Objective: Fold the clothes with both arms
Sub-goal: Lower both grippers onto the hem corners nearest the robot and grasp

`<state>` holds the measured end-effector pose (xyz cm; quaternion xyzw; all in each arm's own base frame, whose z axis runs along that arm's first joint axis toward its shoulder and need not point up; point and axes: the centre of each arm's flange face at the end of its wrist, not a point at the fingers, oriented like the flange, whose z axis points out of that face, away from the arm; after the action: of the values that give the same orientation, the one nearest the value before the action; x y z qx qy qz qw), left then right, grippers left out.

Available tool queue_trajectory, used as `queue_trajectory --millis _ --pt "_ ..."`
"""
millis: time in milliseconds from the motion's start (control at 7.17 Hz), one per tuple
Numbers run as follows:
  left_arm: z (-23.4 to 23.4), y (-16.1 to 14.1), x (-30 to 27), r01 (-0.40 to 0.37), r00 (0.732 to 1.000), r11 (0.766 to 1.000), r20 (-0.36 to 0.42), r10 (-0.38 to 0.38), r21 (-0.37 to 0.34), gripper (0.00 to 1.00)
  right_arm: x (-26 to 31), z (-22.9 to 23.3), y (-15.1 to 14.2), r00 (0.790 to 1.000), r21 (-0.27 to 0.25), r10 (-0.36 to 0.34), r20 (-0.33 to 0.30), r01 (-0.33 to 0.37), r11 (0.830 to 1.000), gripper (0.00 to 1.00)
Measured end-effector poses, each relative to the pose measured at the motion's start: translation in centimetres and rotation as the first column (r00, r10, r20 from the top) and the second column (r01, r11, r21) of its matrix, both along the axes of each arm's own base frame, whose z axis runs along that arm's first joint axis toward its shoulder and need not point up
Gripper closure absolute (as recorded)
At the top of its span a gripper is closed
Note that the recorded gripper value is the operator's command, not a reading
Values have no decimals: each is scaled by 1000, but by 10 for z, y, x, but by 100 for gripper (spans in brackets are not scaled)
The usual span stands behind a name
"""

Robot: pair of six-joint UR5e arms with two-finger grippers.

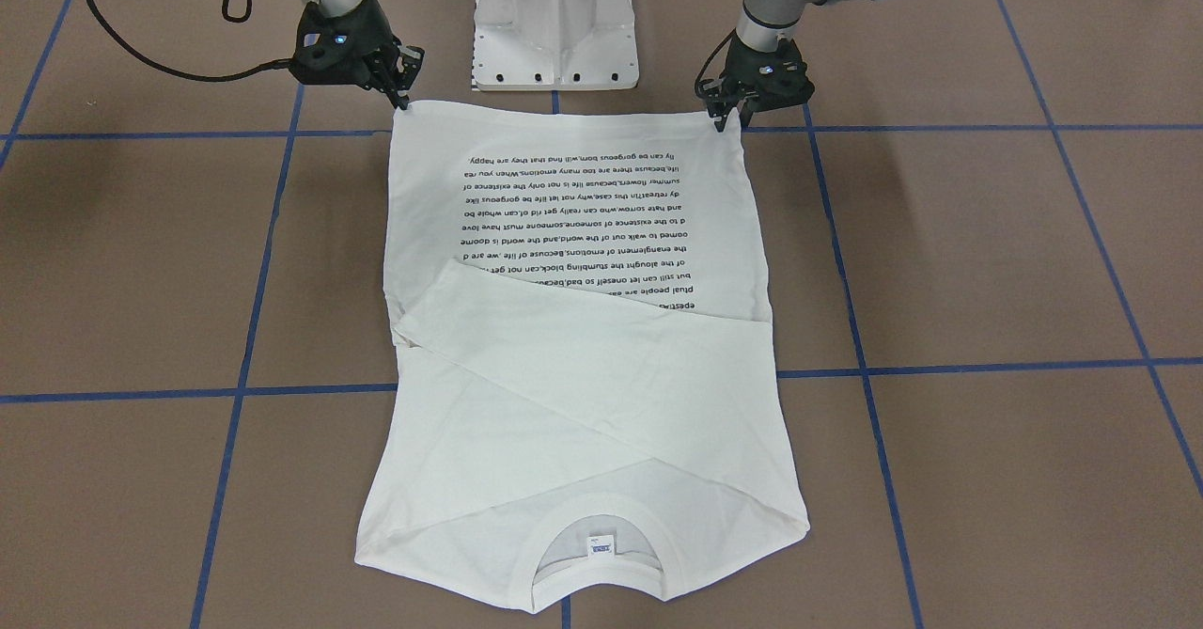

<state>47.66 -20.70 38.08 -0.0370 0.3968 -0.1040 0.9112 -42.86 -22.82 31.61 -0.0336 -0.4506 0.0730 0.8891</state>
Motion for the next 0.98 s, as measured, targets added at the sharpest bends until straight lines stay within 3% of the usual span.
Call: queue_trajectory --millis 279,976 --pt "-4 0 0 1 1000 1000 -8 -1 -2 100 2 0 -3 1000 -4 2 1 -2 1000 100" --pt "-47 6 -23 -35 997 999 -69 34 -24 100 14 -4 -19 999 -52 -35 30 37 998 100"
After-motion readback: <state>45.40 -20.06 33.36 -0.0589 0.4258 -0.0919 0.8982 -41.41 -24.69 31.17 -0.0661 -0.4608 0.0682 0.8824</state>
